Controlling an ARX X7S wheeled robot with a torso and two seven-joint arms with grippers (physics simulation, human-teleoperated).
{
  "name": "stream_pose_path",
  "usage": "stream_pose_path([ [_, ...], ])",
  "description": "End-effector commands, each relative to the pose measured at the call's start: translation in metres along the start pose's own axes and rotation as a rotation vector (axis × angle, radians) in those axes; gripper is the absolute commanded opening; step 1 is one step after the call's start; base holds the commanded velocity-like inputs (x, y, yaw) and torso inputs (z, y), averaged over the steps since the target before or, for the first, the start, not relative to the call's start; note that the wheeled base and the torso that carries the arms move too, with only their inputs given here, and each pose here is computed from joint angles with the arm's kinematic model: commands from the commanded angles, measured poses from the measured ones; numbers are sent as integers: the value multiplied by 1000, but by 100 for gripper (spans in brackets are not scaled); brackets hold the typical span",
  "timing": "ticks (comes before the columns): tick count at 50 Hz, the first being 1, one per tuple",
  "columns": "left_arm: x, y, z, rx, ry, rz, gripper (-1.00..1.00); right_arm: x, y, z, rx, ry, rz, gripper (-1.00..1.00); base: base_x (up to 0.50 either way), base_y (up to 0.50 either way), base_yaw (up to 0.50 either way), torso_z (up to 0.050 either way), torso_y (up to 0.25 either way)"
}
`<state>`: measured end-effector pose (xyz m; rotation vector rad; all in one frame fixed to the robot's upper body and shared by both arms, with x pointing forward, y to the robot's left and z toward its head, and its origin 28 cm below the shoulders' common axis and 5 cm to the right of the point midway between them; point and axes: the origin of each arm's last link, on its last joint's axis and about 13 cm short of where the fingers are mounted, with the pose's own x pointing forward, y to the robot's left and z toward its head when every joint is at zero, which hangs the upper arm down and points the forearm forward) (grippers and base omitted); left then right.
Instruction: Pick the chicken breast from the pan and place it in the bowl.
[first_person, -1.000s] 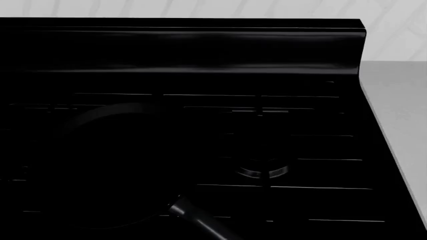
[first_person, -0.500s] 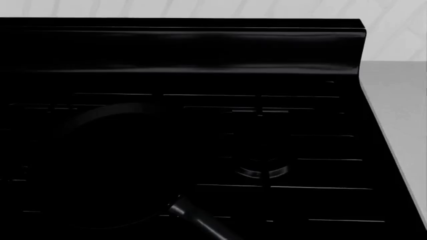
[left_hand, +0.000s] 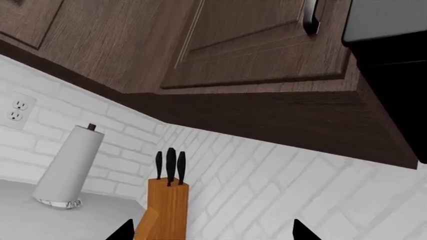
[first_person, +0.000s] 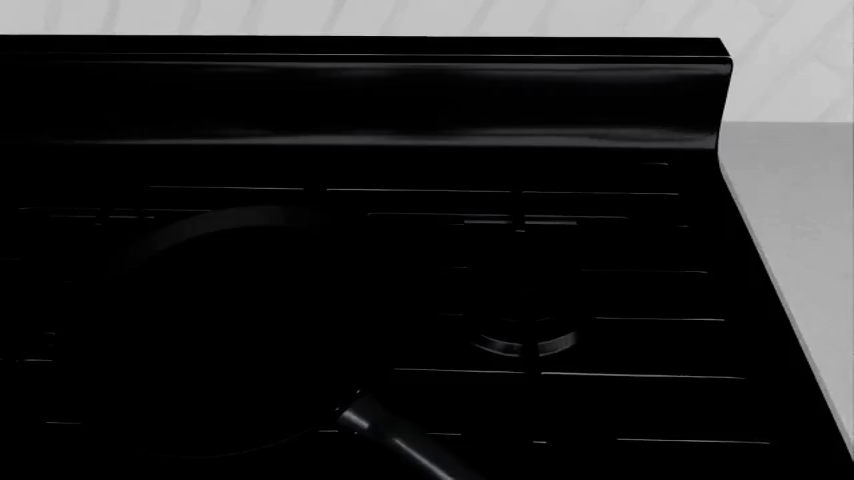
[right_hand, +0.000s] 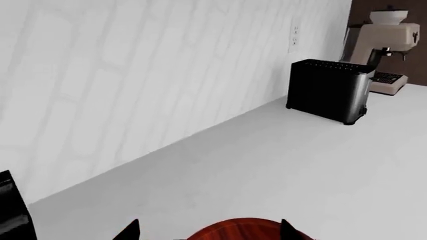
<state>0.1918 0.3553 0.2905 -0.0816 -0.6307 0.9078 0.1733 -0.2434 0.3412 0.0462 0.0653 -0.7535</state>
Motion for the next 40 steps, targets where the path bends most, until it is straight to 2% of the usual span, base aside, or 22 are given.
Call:
stream_pose_path([
  [1, -54, 27, -74, 241, 349, -63, 100, -22, 10, 10, 10, -110, 89, 100, 0, 0, -22, -27, 0],
  [7, -55, 28, -76, 244, 353, -64, 100, -36, 24, 8, -34, -188, 174, 100, 10, -6, -11, -27, 0],
  [13, -56, 27, -79, 243, 359, -68, 100, -48, 37, 8, -38, -259, 252, 100, 11, -6, -11, -27, 0],
  [21, -58, 27, -79, 239, 362, -73, 100, -57, 64, 7, -53, -343, 392, 100, 11, -9, -11, -27, 0],
  [35, -59, 27, -83, 235, 371, -73, 100, -63, 92, 15, -72, -434, 540, 100, 11, -12, -13, -27, 0],
  [40, -60, 28, -83, 235, 374, -69, 100, -65, 96, 18, -68, -460, 559, 100, 14, -12, -14, -27, 0],
])
